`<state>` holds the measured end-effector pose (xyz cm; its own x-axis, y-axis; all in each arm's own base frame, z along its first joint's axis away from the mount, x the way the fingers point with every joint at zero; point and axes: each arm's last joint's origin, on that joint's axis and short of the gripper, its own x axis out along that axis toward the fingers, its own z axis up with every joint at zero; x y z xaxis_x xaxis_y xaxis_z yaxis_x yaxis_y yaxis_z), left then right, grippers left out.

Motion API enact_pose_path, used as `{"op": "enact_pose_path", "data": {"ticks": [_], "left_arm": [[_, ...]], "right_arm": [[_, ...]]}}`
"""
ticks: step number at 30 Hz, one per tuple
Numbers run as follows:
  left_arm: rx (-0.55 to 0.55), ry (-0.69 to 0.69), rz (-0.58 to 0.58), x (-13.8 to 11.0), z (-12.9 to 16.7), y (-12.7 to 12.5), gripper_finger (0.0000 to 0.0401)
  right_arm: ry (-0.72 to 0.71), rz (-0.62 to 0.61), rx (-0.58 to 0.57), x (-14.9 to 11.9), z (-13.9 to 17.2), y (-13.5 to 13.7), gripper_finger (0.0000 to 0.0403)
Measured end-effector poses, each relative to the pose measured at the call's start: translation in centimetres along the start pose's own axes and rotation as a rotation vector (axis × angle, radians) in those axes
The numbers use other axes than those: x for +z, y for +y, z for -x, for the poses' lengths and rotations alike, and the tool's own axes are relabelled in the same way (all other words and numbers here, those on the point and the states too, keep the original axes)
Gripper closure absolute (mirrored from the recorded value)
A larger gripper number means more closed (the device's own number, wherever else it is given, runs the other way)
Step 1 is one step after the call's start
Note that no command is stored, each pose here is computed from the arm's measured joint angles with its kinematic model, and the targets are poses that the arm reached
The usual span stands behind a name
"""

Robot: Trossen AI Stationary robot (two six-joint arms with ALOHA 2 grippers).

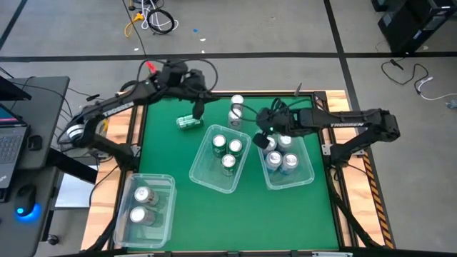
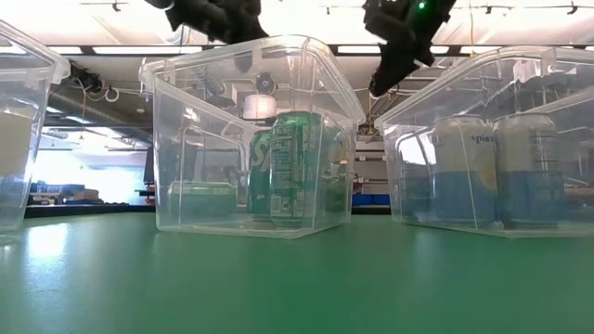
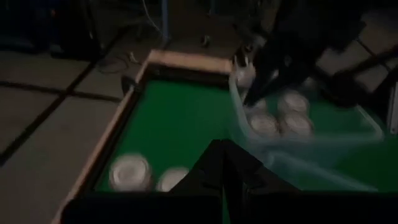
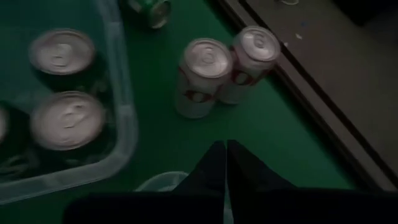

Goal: Sort soda cans
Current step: Put the silver soda can into the bottom left transparent bin

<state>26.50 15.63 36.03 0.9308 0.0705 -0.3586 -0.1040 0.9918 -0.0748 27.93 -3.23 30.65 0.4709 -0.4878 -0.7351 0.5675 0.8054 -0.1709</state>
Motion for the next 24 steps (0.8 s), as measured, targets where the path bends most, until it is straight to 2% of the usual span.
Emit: {"op": "enact_pose_path", "data": {"ticks": [3,8,14,20,24], "left_arm": [[-0.002,0.003,0.037,0.4,-1.3,0.7,0.0400],[-0.016,0.213,0.133,-0.7,-4.5,1.6,0.0400],[0.096,0.393,0.146,-1.3,-8.5,1.9,0.0389],[0.079,0.478,0.160,-2.4,-12.0,1.1,0.0325],[0.170,0.486,0.174,-2.9,-13.2,0.9,0.0260]], "right_arm": [[0.018,0.020,-0.018,-0.1,0.0,-0.7,0.0401],[0.000,0.019,-0.035,0.0,1.1,-2.2,0.0402],[-0.056,-0.003,-0.033,0.1,2.8,-3.5,0.0402],[-0.079,0.005,-0.028,0.0,3.9,-4.1,0.0402],[-0.065,0.016,-0.032,-0.3,4.0,-4.2,0.0402]]}}
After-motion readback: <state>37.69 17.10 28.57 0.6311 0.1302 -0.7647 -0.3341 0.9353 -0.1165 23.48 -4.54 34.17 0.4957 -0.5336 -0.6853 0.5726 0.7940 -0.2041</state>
